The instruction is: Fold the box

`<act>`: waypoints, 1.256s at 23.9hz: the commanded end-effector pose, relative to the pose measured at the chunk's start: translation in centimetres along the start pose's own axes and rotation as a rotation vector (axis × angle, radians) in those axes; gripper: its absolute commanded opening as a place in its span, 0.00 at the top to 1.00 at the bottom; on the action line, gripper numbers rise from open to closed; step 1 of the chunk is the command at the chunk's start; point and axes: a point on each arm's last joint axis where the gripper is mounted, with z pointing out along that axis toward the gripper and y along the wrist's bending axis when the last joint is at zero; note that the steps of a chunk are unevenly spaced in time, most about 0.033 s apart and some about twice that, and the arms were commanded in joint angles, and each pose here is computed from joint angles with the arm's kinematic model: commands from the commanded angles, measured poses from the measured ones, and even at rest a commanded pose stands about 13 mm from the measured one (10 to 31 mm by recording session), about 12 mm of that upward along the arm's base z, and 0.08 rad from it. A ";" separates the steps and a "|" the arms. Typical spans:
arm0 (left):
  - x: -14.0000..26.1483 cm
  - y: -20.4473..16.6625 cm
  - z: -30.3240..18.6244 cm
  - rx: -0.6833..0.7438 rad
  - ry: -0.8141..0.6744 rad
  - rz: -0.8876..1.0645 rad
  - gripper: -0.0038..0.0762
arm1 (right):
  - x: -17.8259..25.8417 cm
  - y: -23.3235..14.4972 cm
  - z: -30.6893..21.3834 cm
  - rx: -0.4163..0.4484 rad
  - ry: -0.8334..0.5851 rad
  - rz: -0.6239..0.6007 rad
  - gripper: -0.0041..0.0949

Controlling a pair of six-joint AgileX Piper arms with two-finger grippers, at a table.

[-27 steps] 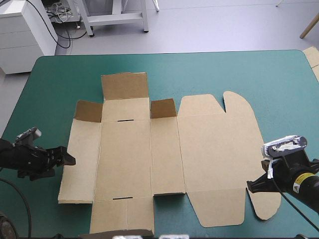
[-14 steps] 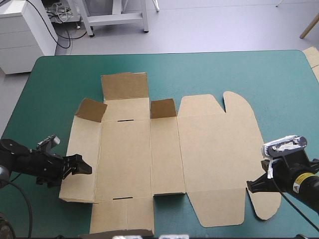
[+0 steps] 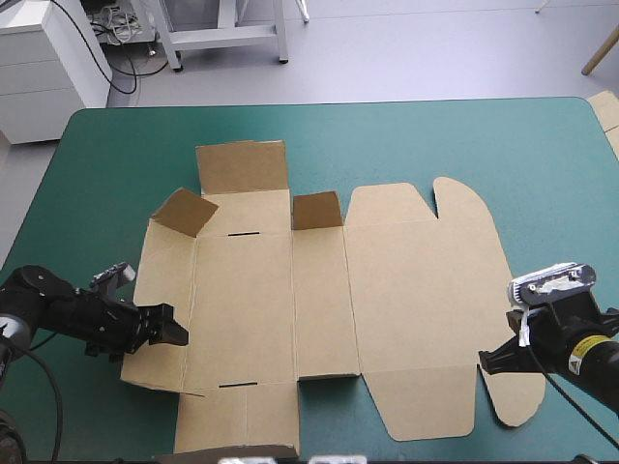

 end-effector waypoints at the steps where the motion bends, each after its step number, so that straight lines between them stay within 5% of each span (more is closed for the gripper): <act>1: -0.6 -1.3 -0.3 0.048 0.001 0.029 0.39 | -0.9 -0.2 -0.5 0.010 -0.078 -0.008 0.96; 3: -1.3 -1.3 -0.5 0.049 -0.006 0.033 0.44 | -0.9 -0.2 -0.5 0.010 -0.078 -0.008 0.96; 10: -2.3 -0.9 -0.1 0.073 0.057 0.009 0.96 | -0.9 -0.1 -0.5 0.007 -0.073 -0.006 0.96; 22: -4.5 -2.6 -2.4 -0.039 0.015 0.115 0.96 | -0.8 -0.2 -0.5 0.009 -0.060 -0.006 0.96; 30: -8.8 -11.2 -4.8 -0.398 -0.028 0.652 0.96 | -0.8 -0.1 -0.5 0.008 -0.062 -0.006 0.96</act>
